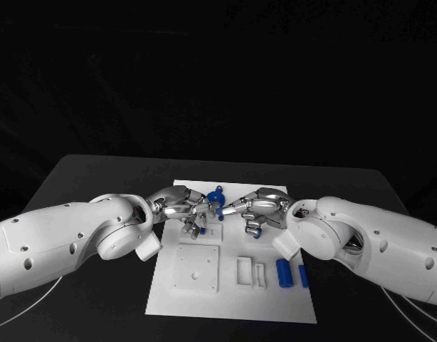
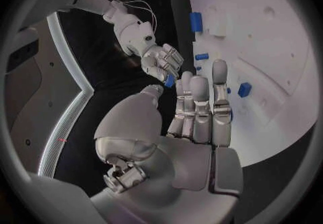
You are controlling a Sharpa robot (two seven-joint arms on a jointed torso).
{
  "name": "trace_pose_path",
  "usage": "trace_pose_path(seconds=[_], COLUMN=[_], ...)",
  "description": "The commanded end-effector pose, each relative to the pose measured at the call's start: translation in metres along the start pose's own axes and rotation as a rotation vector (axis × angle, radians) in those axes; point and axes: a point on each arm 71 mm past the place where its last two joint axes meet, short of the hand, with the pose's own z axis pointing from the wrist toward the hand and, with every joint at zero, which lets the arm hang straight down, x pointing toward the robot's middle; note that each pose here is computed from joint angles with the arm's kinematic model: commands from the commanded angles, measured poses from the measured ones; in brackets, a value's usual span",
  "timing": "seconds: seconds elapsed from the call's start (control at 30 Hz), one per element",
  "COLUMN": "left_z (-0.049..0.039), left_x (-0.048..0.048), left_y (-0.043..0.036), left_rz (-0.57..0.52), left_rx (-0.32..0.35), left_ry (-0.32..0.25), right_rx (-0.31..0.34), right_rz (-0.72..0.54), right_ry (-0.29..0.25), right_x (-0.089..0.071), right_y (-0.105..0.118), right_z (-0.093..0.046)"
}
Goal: Assemble the parts on the task board
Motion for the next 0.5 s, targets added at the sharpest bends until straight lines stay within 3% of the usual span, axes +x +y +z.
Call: trace_pose_path(seconds=[0.03, 0.5], left_z=[0.0009, 0.0011], left_x=[0.0035, 0.0066], left_y=[-0.0022, -0.0041], left_rz=[0.024, 0.026], left_rx=[0.013, 0.029], left_ry=[0.029, 0.047], right_rx=[0.015, 0.031], right_rz=[0.012, 0.017], right_ry=[0.033, 0.030], right_x=[0.0030, 0.0036], right_y=[-0.0017, -0.0044], right_z=[-0.0006, 0.0006])
